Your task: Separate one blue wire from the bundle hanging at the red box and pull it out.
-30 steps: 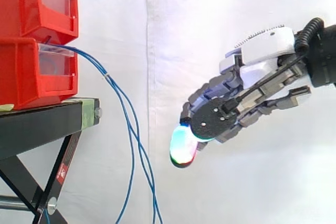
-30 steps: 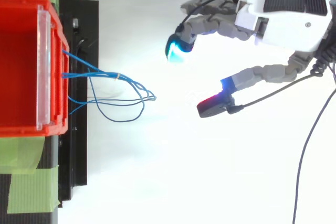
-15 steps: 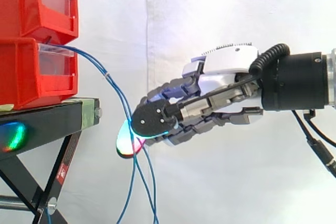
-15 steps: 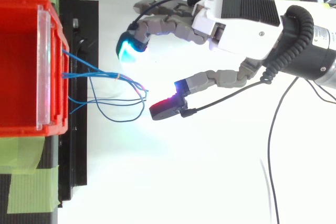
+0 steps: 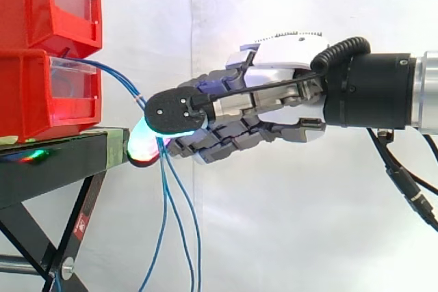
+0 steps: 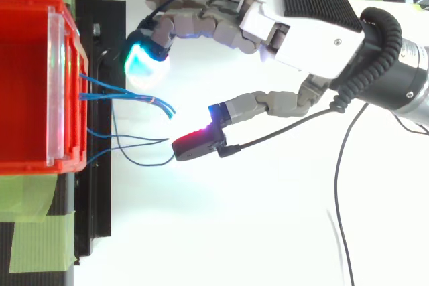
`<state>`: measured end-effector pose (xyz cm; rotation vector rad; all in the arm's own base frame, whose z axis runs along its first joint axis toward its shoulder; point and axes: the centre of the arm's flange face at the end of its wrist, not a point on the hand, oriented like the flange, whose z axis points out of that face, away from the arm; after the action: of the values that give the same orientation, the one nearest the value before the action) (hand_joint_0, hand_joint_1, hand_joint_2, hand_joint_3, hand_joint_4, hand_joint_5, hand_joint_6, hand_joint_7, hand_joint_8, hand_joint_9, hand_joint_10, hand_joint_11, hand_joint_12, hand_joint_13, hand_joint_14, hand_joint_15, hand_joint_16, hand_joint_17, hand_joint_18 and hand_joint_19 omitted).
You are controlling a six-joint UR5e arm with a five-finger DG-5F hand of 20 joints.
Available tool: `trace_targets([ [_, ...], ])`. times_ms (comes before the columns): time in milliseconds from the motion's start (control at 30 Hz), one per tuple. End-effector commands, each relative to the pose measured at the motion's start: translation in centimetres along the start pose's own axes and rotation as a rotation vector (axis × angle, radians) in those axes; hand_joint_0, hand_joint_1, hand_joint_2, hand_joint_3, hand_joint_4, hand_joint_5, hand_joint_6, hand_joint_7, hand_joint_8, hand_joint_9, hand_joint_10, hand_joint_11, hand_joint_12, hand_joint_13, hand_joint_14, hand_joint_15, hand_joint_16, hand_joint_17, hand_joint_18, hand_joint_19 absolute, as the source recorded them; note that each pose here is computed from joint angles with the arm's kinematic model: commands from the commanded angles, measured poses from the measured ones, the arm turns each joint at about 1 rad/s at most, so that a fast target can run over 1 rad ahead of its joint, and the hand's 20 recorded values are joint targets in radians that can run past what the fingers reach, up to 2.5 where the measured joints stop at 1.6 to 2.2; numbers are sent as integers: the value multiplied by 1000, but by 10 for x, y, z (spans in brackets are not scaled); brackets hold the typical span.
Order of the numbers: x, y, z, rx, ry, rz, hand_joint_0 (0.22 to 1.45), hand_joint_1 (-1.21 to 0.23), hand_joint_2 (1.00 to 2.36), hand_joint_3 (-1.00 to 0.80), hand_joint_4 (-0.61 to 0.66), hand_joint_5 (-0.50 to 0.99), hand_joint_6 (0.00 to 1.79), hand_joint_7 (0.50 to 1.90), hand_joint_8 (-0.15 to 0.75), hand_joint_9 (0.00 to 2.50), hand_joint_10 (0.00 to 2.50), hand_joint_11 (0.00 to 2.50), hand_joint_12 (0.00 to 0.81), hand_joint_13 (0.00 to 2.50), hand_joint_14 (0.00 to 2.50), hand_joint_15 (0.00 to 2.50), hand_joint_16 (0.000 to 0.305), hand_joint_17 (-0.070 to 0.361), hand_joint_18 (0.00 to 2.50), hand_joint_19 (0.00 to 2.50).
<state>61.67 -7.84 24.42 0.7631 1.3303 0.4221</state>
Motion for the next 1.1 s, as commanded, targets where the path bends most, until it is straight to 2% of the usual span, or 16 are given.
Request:
trace_targets([
  [0, 3, 5, 1, -3, -20, 8, 515, -656, 1000, -500, 324, -154, 503, 946, 341, 513, 2, 88, 419, 313, 4, 145, 59, 134, 315, 116],
  [133, 6, 9, 0, -9, -16, 13, 516, -656, 1000, -500, 331, -153, 503, 947, 342, 515, 2, 82, 420, 314, 4, 145, 59, 134, 323, 115],
  [267, 11, 17, 1, -25, -15, 42, 519, -655, 1000, -500, 327, -153, 503, 948, 343, 518, 2, 89, 418, 316, 4, 146, 59, 133, 326, 107],
  [367, 8, 24, 4, -35, -23, 61, 524, -664, 1000, -500, 334, -151, 503, 961, 340, 518, 3, 87, 417, 315, 4, 146, 59, 132, 329, 112],
  [567, 11, 30, 5, -41, -26, 70, 537, -690, 1000, -500, 333, -143, 503, 1004, 338, 524, 2, 92, 415, 322, 4, 144, 58, 130, 337, 122],
  [667, 12, 30, 5, -27, -43, 70, 539, -699, 1000, -500, 326, -139, 503, 1038, 338, 524, 2, 92, 414, 327, 4, 145, 57, 129, 345, 112],
  [733, 12, 31, 5, -16, -67, 76, 543, -710, 1000, -500, 320, -136, 503, 1070, 337, 525, 2, 93, 414, 330, 4, 142, 57, 129, 351, 125],
  [767, 11, 31, 6, -6, -91, 86, 544, -710, 1000, -500, 323, -135, 502, 1078, 337, 526, 3, 93, 413, 332, 4, 140, 57, 129, 351, 117],
  [867, 9, 31, 7, -3, -103, 90, 549, -716, 1000, -500, 323, -132, 502, 1101, 336, 528, 3, 106, 412, 334, 4, 146, 57, 127, 357, 122],
  [1067, 9, 31, 7, -4, -102, 90, 555, -724, 1000, -500, 307, -121, 502, 1166, 338, 538, 3, 115, 411, 347, 4, 146, 56, 127, 370, 134],
])
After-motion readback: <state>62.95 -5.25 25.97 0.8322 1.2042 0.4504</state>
